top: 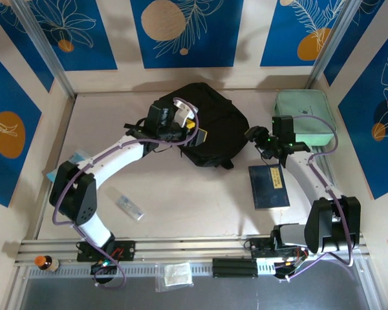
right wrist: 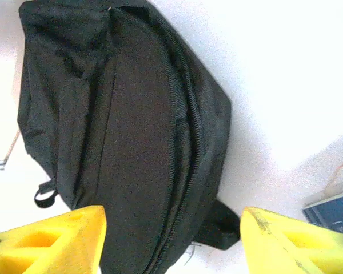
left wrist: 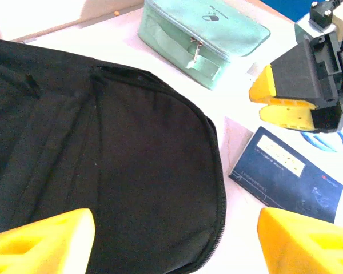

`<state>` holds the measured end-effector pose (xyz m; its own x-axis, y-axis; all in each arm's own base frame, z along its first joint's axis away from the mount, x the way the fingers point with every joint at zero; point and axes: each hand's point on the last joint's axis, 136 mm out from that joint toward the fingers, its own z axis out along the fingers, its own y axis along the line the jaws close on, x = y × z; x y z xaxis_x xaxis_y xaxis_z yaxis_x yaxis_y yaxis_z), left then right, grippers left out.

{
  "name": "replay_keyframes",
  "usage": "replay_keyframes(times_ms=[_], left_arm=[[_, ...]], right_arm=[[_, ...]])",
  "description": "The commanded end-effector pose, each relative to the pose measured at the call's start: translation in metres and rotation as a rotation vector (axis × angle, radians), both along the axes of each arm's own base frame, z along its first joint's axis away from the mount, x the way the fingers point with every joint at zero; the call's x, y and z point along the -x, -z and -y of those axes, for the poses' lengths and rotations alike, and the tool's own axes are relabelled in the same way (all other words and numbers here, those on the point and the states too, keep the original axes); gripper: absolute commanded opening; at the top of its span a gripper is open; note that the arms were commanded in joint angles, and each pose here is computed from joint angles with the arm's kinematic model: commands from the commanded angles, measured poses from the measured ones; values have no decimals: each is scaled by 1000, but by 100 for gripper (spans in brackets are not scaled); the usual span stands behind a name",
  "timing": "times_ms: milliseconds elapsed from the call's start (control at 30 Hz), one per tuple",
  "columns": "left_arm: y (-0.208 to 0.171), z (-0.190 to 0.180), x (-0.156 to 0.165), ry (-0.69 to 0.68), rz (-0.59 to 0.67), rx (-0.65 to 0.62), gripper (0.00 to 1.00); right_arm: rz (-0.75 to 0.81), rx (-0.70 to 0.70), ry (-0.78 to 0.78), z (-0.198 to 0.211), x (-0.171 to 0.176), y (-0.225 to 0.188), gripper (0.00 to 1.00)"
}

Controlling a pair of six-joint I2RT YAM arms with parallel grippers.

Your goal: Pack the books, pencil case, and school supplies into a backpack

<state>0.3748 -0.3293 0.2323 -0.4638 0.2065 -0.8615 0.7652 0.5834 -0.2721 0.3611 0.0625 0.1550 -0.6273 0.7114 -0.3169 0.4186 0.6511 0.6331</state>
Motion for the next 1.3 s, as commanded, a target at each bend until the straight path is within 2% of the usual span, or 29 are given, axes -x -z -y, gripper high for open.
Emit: replay_keyframes(times_ms=[0, 100, 333, 433, 533, 733, 900, 1033, 1167, 1267], left_arm=[[-7, -6, -8, -47, 3, 31, 78], [14, -12, -32, -170, -90, 7, 78], [80, 5, -66, -278, -355, -8, 75], [113, 5, -77, -341, -444, -63, 72], [142, -10, -86, -432, -500, -135, 71], [179, -64, -98, -588, -588, -171, 71], [191, -126, -97, -696, -621, -216, 71], [182, -162, -94, -736, -600, -233, 73], [153, -168, -94, -711, -549, -233, 77], [132, -157, -93, -671, -543, -168, 79]], right_arm=[[-39, 52, 17, 14, 5, 6, 64], [-49, 46, 15, 14, 2, 9, 65], [-100, 69, 42, 22, 7, 20, 72], [-136, 98, 59, 31, 14, 27, 73], [-160, 106, 70, 38, 22, 34, 73], [-207, 112, 74, 44, 34, 49, 73], [-299, 108, 36, 38, 42, 72, 72], [-382, 138, 17, 33, 54, 88, 71], [-444, 159, 24, 28, 68, 101, 72], [-486, 142, 37, 23, 75, 111, 72]])
